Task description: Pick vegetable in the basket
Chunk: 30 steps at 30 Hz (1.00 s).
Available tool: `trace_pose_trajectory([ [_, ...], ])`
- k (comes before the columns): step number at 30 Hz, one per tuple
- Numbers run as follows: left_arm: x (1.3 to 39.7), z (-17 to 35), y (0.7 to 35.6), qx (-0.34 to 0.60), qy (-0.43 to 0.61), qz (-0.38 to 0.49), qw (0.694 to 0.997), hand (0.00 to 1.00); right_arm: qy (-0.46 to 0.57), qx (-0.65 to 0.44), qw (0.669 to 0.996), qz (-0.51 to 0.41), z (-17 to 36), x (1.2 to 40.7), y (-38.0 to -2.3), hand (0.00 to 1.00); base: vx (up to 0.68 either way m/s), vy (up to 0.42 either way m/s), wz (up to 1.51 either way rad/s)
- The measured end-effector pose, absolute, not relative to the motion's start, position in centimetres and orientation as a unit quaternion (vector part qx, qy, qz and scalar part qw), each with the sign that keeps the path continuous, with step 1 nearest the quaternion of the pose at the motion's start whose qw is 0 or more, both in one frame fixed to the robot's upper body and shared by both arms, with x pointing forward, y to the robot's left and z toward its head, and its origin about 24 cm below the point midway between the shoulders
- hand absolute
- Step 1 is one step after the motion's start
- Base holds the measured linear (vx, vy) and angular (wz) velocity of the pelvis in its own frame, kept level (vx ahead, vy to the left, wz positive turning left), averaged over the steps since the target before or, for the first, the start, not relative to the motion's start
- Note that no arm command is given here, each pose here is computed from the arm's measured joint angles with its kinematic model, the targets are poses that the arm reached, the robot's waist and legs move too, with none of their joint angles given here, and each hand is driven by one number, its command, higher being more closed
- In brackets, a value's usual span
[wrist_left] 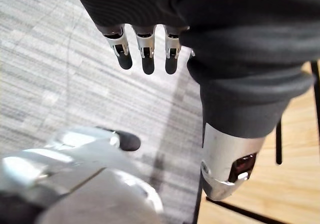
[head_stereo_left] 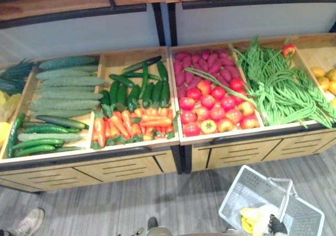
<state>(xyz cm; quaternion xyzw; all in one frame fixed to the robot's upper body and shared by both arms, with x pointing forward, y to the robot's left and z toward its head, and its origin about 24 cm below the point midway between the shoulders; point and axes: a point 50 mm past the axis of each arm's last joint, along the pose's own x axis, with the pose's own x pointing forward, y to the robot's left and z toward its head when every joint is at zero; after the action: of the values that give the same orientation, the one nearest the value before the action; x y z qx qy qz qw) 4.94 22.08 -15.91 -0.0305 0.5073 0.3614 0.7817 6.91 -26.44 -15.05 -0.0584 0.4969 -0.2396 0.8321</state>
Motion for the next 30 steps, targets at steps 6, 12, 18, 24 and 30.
trace_pose_trajectory([
  [6,12.2,-9.9,26.1,0.081,0.300,0.443,0.841,0.00,0.493,-0.046,0.828,-0.262,-15.3,6.4,-25.6,1.00,0.02,0.082,-0.01],
  [12,17.4,-3.4,28.3,0.198,0.122,0.430,0.872,0.00,0.488,-0.054,0.835,-0.248,-15.4,6.8,-25.0,1.00,0.02,0.043,-0.13],
  [18,18.6,0.9,29.5,0.264,0.017,0.445,0.856,0.00,0.485,-0.073,0.839,-0.235,-15.2,6.9,-25.4,1.00,0.00,0.019,-0.30],
  [24,20.9,2.0,29.2,0.352,-0.020,0.372,0.859,0.00,0.479,-0.083,0.842,-0.232,-14.9,7.1,-26.0,1.00,0.03,0.013,-0.23],
  [30,22.7,1.1,29.7,0.478,0.013,0.221,0.850,0.00,0.472,-0.098,0.848,-0.220,-14.7,7.6,-26.3,1.00,0.03,0.005,-0.15],
])
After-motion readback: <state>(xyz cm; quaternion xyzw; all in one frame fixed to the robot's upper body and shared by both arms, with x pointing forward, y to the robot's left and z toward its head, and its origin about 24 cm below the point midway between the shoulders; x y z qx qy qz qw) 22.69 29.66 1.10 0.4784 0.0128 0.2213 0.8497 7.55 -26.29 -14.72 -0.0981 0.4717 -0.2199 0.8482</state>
